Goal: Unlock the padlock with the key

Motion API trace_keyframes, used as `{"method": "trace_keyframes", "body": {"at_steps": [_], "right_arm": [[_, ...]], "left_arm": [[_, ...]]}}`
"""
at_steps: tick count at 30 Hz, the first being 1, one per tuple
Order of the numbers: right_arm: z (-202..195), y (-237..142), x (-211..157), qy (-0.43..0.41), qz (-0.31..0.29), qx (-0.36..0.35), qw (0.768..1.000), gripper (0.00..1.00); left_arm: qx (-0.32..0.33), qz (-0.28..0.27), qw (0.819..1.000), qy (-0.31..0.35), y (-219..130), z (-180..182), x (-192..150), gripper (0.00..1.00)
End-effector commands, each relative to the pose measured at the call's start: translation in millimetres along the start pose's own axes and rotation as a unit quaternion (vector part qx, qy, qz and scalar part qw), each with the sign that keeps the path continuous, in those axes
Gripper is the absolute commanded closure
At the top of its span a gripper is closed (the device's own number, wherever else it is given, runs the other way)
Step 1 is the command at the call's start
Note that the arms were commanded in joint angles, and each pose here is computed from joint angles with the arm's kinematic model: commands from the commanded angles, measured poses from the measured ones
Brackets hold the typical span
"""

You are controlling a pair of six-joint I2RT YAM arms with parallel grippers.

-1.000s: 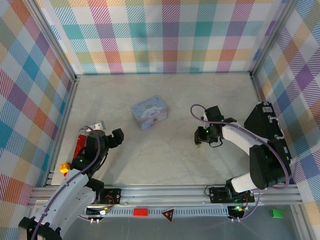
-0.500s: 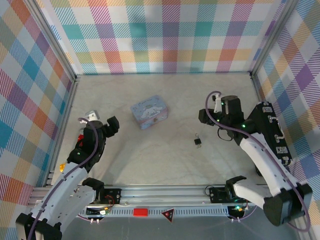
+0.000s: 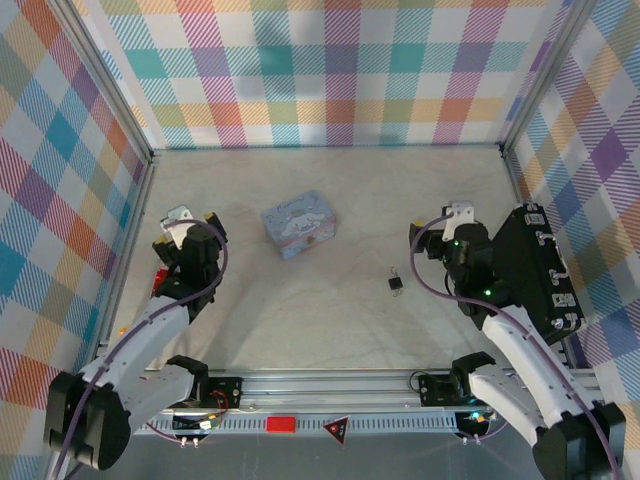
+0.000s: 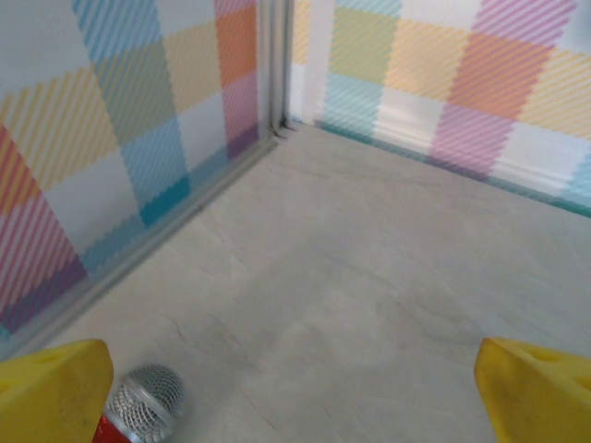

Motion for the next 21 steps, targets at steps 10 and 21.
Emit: {"method": "trace_keyframes", "body": {"at_steps": [10, 21], "right_arm": [[-26.2, 57.1, -31.1, -0.054, -0.026, -0.069, 0.996, 0.01], [-55.5, 89.6, -65.7, -0.054, -0.017, -0.079, 0.995, 0.01]], "left_arm": [[0.004, 0.026, 0.998, 0.049, 66.1, -18.2, -56.5, 0.00], [-0.072, 0.031, 0.995, 0.059, 85.2, -37.5, -78.4, 0.00]]}}
Point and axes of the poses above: each hand's point on the last joint's axis, 136 mm out from that joint toward the fingers, its own y axis out along the fingers, its own z axis along the line the jaws close on, x = y × z, the point moved 9 cm from there along -y, back along the fingers, and after that the axes turned 15 degrees about y, right-handed, at the moved point
